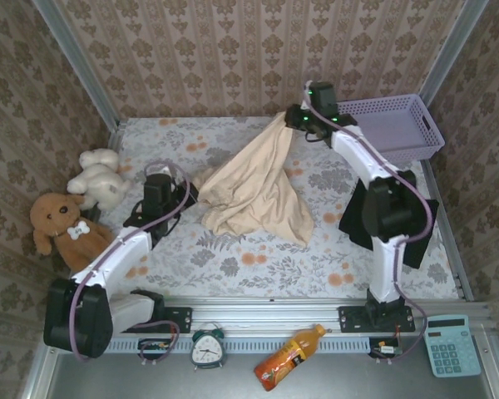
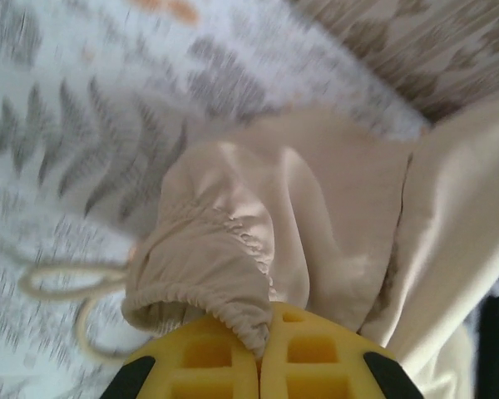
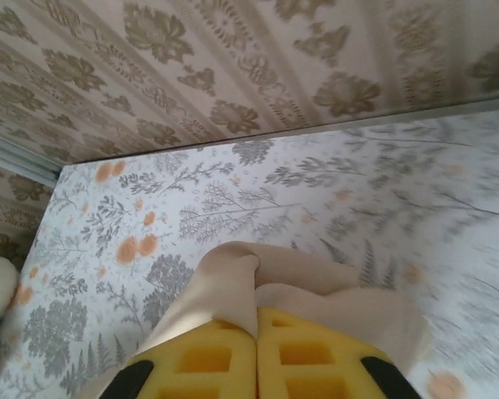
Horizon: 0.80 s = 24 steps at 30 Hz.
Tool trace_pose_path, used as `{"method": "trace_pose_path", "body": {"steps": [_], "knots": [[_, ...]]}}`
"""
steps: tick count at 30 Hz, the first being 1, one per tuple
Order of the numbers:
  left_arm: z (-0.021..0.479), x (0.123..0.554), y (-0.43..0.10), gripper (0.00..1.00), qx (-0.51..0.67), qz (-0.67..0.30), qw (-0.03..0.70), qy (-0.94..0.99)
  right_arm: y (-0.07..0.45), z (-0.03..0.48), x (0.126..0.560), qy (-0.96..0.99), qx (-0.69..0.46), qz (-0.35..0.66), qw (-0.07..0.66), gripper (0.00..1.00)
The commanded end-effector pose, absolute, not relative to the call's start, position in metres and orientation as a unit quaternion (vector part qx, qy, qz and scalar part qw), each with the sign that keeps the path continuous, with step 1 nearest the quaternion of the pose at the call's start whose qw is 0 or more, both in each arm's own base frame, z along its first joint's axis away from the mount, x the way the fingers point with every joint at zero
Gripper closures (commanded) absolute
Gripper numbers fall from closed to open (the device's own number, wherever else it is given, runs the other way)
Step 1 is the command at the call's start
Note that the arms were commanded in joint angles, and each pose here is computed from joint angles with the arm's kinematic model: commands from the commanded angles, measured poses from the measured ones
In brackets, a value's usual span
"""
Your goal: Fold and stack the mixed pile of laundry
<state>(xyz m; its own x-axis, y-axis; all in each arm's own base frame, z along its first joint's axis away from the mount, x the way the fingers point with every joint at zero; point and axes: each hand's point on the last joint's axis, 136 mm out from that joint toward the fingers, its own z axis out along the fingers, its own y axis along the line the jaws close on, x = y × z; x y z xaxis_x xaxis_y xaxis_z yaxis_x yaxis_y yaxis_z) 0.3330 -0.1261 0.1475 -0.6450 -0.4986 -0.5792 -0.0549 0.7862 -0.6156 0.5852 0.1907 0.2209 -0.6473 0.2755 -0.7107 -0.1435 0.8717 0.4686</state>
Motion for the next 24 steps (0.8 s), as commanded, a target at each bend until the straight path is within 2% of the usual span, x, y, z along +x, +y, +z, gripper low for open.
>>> {"method": "trace_pose_path", "body": {"steps": [1,4,6,12,16,21,24], "knots": [[0.142,0.326,-0.125,1.00,-0.187,-0.282,0.387,0.858,0.208,0.205,0.597,0.886,0.013,0.236,0.399,0.65],[0.157,0.328,-0.131,1.00,-0.160,-0.279,0.396,0.860,0.218,0.198,0.578,0.898,0.003,0.232,0.374,0.52],[0.171,0.334,-0.136,1.00,-0.142,-0.285,0.407,0.856,0.221,0.196,0.554,0.904,-0.009,0.222,0.365,0.47],[0.198,0.363,-0.136,1.00,-0.120,-0.251,0.444,0.852,0.244,0.170,0.431,0.921,-0.058,0.199,0.329,0.42],[0.194,0.392,-0.132,1.00,-0.116,-0.224,0.450,0.856,0.288,0.153,0.362,0.920,-0.102,0.217,0.310,0.41],[0.170,0.415,-0.134,1.00,-0.109,-0.224,0.430,0.868,0.361,0.134,0.322,0.916,-0.152,0.233,0.289,0.31],[0.152,0.420,-0.125,1.00,-0.126,-0.228,0.416,0.871,0.378,0.109,0.321,0.934,-0.127,0.183,0.281,0.22]]}}
